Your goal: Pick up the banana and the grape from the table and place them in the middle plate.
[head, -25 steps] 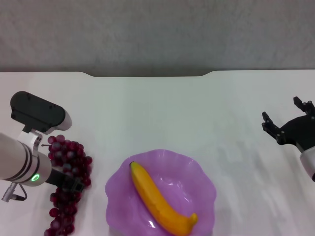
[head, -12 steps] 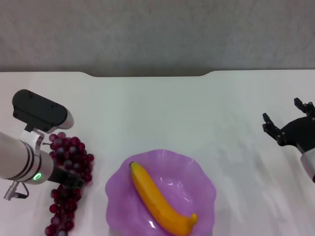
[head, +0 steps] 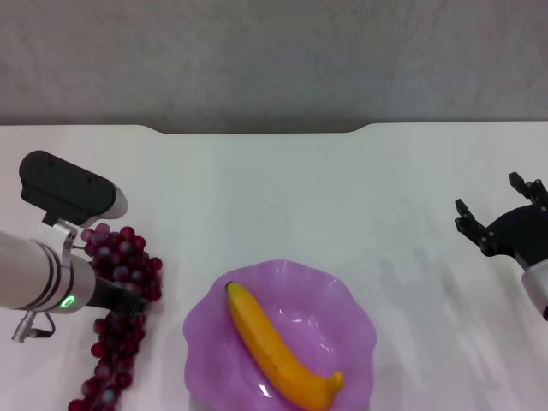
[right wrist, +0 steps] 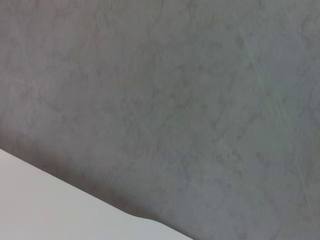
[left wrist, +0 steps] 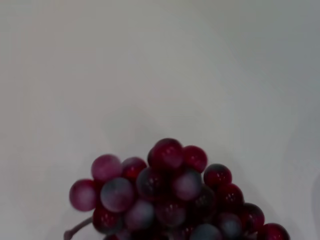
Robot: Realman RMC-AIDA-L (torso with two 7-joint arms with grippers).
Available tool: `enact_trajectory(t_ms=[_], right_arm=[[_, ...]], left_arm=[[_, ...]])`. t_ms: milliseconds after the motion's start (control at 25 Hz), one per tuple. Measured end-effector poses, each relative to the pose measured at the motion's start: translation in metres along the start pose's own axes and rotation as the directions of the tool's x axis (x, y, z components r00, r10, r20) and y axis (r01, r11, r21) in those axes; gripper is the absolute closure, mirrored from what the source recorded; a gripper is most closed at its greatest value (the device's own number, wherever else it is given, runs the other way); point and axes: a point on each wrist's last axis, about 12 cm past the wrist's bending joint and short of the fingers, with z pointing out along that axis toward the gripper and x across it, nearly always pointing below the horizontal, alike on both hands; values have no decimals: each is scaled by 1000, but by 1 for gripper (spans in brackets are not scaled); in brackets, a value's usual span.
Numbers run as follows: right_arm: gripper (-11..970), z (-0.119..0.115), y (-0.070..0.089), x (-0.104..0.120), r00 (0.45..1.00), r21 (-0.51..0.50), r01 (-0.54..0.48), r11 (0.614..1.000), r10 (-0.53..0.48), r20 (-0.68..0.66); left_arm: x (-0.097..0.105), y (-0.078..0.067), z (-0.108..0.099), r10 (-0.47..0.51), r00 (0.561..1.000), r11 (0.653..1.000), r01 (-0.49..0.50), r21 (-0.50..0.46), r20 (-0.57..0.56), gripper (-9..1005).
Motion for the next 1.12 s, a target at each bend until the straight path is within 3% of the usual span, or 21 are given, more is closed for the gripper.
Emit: enact_trajectory(t_ms=[480, 1120], right_arm=[[77, -1, 0, 0, 1000, 1, -7, 1000, 7, 0], [78, -1, 1, 1, 1000, -3, -5, 1000, 5, -4]], left_arm=[[-1, -4, 4, 7, 998, 1000, -7, -10, 59, 597], [-2, 2, 4, -36, 984, 999, 42, -29, 175, 618]])
